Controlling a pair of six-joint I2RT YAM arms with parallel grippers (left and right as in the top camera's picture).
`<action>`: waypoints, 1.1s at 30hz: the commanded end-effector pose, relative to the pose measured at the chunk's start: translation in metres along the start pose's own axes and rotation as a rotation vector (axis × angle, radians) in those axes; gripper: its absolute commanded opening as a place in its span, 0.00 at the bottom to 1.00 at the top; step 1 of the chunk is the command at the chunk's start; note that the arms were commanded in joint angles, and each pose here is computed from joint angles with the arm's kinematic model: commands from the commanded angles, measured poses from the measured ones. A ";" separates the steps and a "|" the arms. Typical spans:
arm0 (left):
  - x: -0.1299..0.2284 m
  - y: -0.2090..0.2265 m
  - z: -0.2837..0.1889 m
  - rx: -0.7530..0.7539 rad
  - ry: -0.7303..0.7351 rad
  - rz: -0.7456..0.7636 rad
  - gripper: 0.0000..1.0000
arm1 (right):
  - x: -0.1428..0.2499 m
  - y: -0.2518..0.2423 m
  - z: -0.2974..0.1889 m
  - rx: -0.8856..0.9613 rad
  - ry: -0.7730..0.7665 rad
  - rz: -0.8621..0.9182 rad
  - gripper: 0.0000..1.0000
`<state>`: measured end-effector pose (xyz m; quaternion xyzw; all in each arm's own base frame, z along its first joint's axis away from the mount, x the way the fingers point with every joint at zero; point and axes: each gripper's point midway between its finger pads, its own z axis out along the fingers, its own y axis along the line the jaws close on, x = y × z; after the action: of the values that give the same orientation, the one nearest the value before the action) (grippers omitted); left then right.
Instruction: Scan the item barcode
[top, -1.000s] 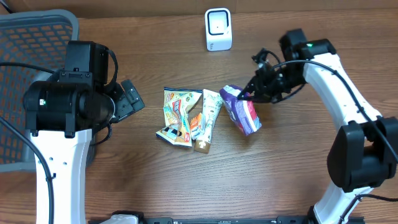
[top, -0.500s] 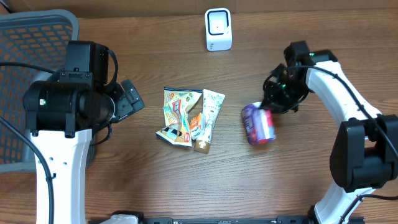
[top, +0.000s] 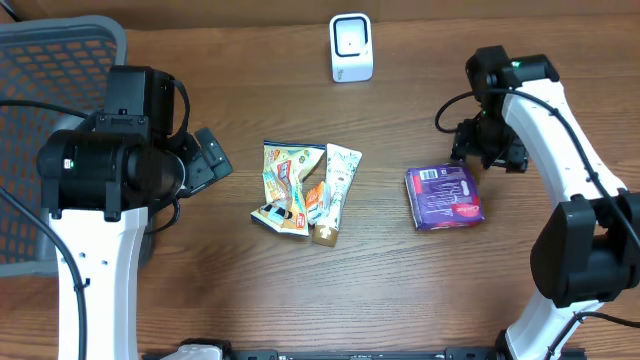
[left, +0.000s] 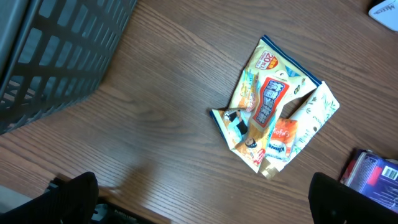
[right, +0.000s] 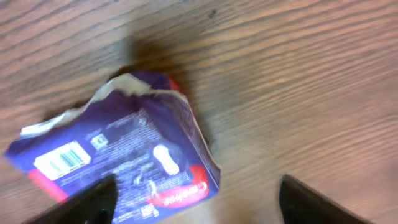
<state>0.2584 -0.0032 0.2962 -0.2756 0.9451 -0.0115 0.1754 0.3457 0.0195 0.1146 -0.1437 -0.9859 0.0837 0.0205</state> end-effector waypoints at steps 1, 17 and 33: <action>-0.002 0.003 0.002 -0.015 -0.004 -0.025 1.00 | -0.005 0.002 -0.019 -0.035 -0.022 0.013 0.93; -0.002 0.003 0.002 -0.015 -0.004 -0.025 1.00 | 0.074 0.029 0.044 -0.152 0.298 -0.071 0.22; -0.002 0.003 0.002 -0.015 -0.004 -0.025 1.00 | 0.051 0.065 0.084 -0.314 0.166 -0.050 0.24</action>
<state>0.2583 -0.0032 0.2962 -0.2756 0.9451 -0.0114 0.1752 0.2894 0.0708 0.0367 -0.1257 -0.9840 -0.0527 0.1146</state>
